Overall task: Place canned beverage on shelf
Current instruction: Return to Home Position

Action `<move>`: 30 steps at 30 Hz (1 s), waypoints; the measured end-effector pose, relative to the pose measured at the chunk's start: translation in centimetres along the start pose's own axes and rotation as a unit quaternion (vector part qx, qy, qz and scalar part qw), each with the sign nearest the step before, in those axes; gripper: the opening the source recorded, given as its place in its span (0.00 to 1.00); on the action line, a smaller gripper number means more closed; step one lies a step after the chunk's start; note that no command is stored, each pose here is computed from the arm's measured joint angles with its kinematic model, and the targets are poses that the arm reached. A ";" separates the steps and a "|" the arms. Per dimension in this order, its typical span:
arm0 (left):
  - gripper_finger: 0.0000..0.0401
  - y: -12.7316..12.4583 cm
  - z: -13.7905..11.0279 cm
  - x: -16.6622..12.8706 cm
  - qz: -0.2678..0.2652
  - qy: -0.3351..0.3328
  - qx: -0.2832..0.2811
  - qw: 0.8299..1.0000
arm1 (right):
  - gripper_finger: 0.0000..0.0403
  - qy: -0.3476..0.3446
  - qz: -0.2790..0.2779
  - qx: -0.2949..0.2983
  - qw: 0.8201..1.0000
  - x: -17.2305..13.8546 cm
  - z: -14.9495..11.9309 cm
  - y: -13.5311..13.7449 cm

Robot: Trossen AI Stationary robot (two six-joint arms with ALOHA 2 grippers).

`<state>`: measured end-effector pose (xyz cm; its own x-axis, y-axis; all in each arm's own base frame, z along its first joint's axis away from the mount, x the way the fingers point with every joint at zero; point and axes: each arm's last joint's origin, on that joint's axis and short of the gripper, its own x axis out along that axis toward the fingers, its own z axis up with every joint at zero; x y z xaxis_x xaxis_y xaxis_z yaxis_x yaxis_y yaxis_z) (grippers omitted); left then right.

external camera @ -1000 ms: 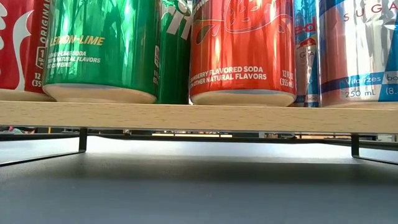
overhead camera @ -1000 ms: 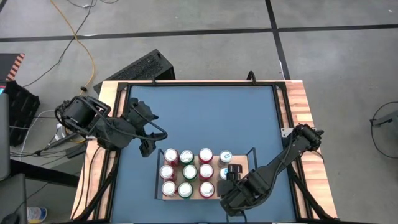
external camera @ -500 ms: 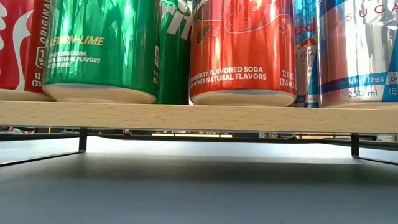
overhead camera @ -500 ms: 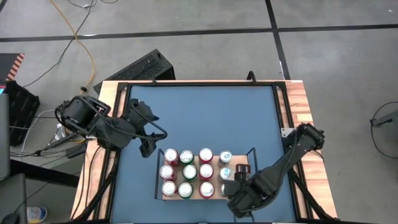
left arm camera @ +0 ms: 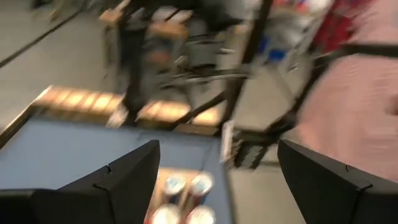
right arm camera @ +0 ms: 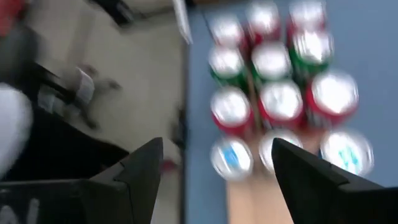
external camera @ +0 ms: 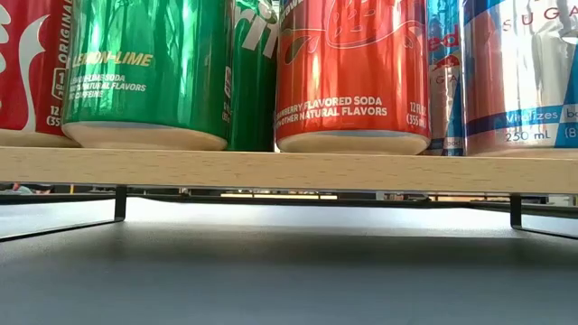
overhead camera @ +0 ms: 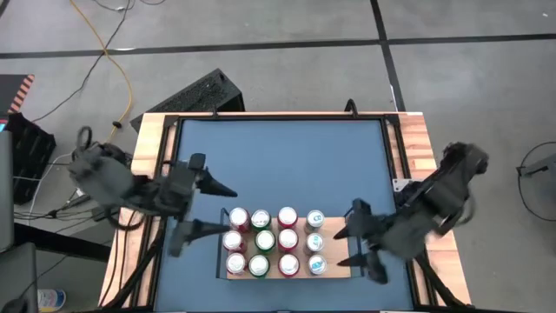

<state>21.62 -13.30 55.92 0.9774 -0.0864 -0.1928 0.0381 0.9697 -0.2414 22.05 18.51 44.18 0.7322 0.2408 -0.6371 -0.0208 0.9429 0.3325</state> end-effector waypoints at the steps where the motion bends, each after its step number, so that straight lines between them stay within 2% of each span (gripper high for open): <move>1: 0.78 -0.3 0.3 -0.4 -0.017 -0.015 0.003 1.000 | 0.70 -0.024 0.020 -0.006 0.999 -1.3 0.4 -0.1; 4: 0.78 -0.8 1.1 -1.7 -0.056 -0.044 0.016 0.997 | 0.71 -0.072 0.050 -0.085 0.993 -4.9 1.0 -1.2; 8: 0.78 -0.4 1.6 -3.4 -0.066 -0.059 0.029 0.996 | 0.71 -0.115 0.067 -0.089 0.987 -9.2 1.2 -3.1; 10: 0.78 -0.2 1.5 -4.0 -0.070 -0.049 0.040 0.996 | 0.71 -0.126 0.065 -0.131 0.981 -10.6 1.0 -3.9; 13: 0.78 -0.5 1.3 -4.1 -0.111 -0.039 0.098 0.988 | 0.71 -0.182 0.066 -0.162 0.968 -12.7 1.4 -4.7; 15: 0.78 -0.5 1.3 -4.3 -0.130 -0.035 0.112 0.985 | 0.71 -0.215 0.066 -0.171 0.959 -14.3 1.5 -5.7; 17: 0.78 0.4 1.7 -5.1 -0.124 -0.041 0.112 0.985 | 0.71 -0.239 0.066 -0.170 0.954 -16.2 1.4 -6.9; 20: 0.78 1.9 2.9 -7.0 -0.119 -0.081 0.101 0.984 | 0.71 -0.272 0.067 -0.152 0.948 -18.3 0.9 -8.5; 24: 0.78 3.2 3.4 -9.2 -0.143 -0.094 0.097 0.980 | 0.71 -0.296 0.070 -0.146 0.941 -19.1 -0.2 -9.9; 30: 0.78 4.5 1.7 -10.2 -0.122 -0.082 0.095 0.985 | 0.71 -0.321 0.085 -0.125 0.935 -17.7 -3.3 -11.8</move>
<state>12.19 -7.64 58.36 0.9542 -0.2991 0.0096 0.2990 0.9512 -0.0758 7.08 3.92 49.30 0.9599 0.2798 -0.0140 -0.2737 0.9473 0.1663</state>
